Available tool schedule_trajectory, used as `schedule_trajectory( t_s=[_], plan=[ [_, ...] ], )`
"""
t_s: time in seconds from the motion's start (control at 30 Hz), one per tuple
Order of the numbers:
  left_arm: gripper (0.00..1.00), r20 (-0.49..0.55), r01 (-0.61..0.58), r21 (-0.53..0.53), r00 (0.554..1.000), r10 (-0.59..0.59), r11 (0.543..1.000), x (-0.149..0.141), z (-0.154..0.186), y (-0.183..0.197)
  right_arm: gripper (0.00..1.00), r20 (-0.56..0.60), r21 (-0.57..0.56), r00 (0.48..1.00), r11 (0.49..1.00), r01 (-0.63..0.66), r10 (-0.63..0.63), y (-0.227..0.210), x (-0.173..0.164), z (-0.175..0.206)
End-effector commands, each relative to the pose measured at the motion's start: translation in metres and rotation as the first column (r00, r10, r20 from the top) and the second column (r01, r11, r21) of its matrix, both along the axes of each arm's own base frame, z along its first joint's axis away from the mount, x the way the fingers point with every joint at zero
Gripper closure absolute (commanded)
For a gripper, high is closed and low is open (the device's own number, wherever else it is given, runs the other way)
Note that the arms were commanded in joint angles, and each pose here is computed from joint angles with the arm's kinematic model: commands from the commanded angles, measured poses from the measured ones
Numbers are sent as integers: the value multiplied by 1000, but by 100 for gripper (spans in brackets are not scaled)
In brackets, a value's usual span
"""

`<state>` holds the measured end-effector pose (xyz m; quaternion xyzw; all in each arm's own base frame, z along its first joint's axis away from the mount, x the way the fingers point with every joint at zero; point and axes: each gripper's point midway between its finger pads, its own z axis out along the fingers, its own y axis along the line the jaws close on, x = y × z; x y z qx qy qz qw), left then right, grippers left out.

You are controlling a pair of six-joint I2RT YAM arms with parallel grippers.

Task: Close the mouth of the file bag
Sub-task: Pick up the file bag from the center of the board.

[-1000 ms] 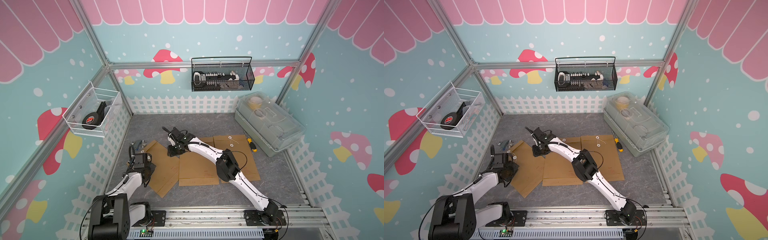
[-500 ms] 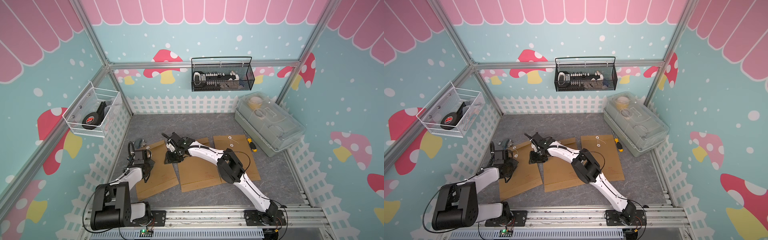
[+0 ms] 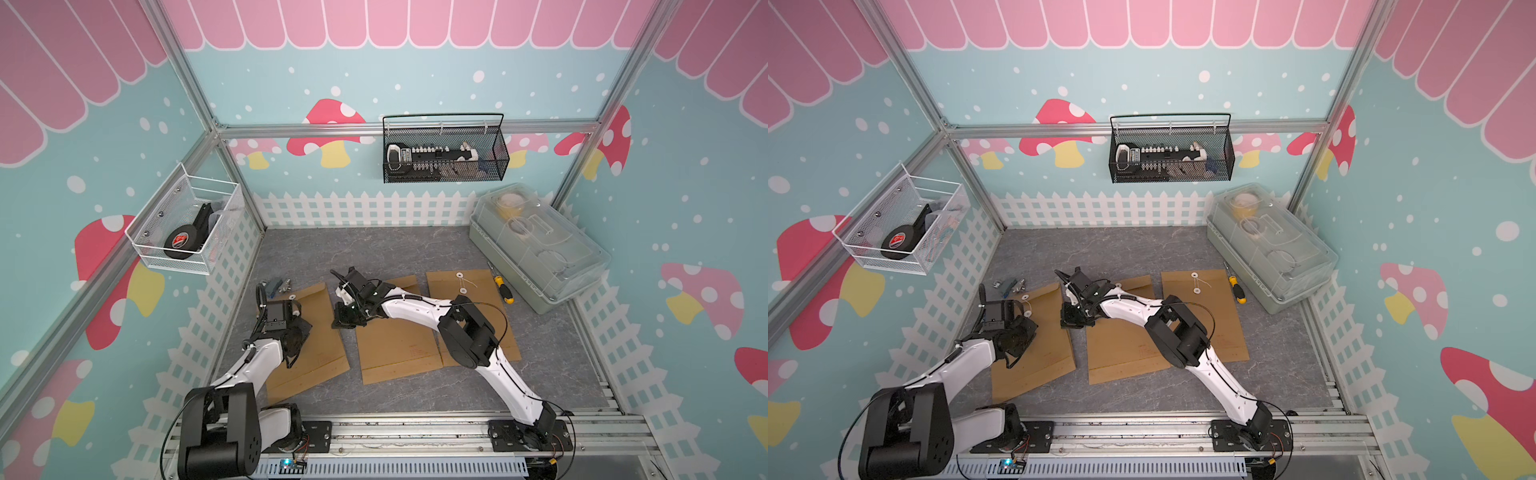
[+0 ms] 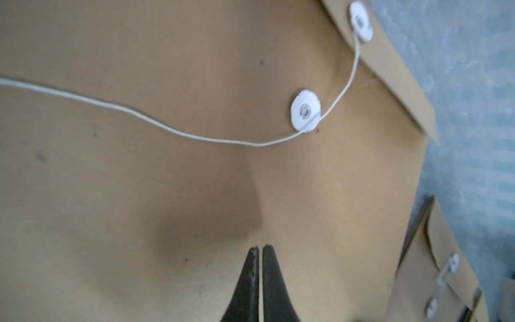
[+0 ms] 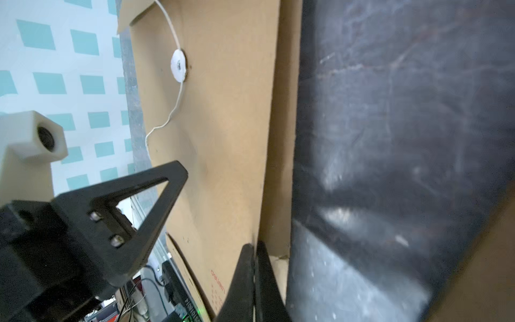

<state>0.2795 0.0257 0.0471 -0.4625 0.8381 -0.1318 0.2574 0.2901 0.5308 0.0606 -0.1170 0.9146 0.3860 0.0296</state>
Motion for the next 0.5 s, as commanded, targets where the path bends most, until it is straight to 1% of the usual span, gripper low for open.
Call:
schedule_trajectory(
  t_s=[0.0,0.07,0.17,0.23,0.33,0.37,0.4,0.47],
  plan=[
    [89,57,43,-4,997,-43,999,1,38,-5,100,18,116,999,992,42,-44,-4,2,65],
    [87,87,72,-31,994,-69,997,3,53,-13,100,-1,137,999,989,51,-51,-15,-2,77],
    [81,140,167,-65,978,-157,984,15,82,-28,100,-36,164,998,985,62,-57,-34,-8,97],
    [73,188,241,-63,956,-225,969,22,107,-36,100,-50,166,995,981,97,-90,-53,-7,107],
    [65,227,346,-48,917,-327,937,30,132,-48,100,-28,144,989,978,148,-146,-86,-1,114],
    [64,236,379,-44,903,-359,924,33,136,-52,100,-22,116,988,981,156,-154,-96,1,106],
    [64,239,409,-34,889,-390,912,36,139,-57,100,2,116,987,981,158,-160,-108,2,115],
    [64,225,465,-21,865,-449,885,39,135,-70,100,20,76,987,985,157,-159,-128,5,102]
  ],
)
